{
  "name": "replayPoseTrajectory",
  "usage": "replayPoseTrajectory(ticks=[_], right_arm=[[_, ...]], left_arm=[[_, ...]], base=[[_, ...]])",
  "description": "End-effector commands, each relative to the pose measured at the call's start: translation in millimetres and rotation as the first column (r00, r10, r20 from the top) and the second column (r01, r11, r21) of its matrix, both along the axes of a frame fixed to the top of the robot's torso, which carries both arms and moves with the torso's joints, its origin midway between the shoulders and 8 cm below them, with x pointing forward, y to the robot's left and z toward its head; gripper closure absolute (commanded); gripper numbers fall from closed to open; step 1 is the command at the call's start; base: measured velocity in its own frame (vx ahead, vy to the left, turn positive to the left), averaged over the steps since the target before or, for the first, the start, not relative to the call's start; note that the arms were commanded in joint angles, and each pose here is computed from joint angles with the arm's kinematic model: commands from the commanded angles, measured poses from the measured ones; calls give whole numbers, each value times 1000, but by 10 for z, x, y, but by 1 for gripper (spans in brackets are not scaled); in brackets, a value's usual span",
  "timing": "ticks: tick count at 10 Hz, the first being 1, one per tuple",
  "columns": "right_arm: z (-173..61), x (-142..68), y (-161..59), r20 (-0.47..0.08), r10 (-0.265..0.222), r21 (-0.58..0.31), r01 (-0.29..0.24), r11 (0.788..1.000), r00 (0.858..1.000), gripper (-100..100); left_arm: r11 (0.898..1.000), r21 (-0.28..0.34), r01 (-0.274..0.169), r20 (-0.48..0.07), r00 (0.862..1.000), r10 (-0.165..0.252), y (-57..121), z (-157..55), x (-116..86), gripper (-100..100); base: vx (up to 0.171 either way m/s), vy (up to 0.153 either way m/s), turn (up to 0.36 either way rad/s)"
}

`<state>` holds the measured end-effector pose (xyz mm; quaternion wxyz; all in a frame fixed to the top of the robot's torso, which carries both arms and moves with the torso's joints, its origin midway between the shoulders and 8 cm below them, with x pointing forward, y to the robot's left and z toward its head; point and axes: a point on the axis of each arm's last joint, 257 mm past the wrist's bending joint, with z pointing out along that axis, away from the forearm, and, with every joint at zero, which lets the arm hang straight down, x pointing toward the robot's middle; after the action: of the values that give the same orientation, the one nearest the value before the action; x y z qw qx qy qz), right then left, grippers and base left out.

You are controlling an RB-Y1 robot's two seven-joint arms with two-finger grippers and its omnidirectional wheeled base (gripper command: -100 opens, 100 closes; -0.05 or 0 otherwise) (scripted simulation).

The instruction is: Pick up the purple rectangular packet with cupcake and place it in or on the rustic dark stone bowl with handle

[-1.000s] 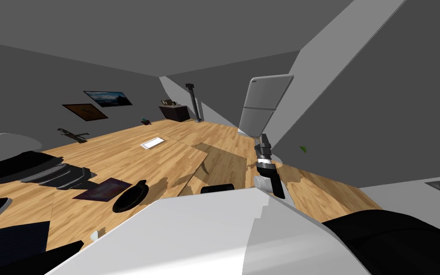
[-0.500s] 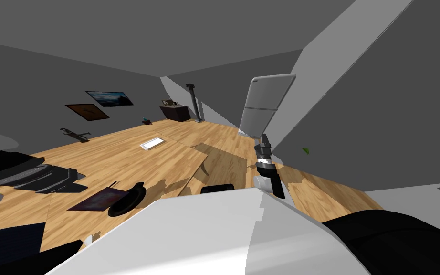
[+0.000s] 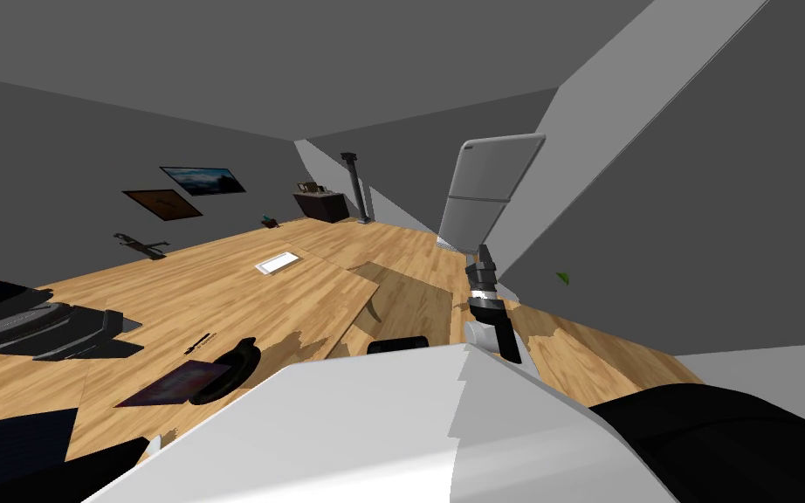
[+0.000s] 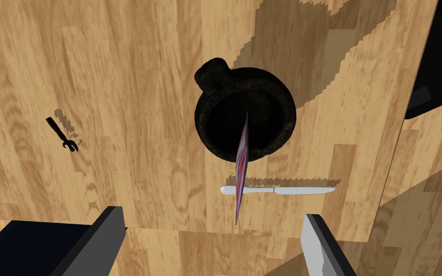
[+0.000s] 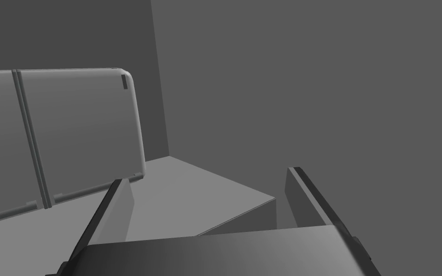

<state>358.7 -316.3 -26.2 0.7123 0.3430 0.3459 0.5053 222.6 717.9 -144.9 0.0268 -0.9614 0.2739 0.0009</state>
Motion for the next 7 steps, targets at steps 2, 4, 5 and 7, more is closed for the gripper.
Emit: replayPoseTrajectory(ticks=[2, 4, 5, 7], right_arm=[[0, 0, 0, 0, 0, 0, 0, 1000, 1000, 0], [0, 0, 0, 0, 0, 0, 0, 1000, 1000, 0], [0, 0, 0, 0, 0, 0, 0, 1000, 1000, 0], [0, 0, 0, 0, 0, 0, 0, 1000, 1000, 0]], left_arm=[[1000, -8, 14, 6, 1000, -14, 12, 46, -37, -100], [1000, -23, 16, 5, 1000, -16, 9, 65, -105, -100], [1000, -9, 10, -19, 1000, -10, 45, 66, -167, -100], [1000, -25, 19, -18, 1000, -19, 28, 88, -212, -100]], base=[[28, -12, 11], [42, -20, 21], [34, -23, 19], [39, -23, 24]])
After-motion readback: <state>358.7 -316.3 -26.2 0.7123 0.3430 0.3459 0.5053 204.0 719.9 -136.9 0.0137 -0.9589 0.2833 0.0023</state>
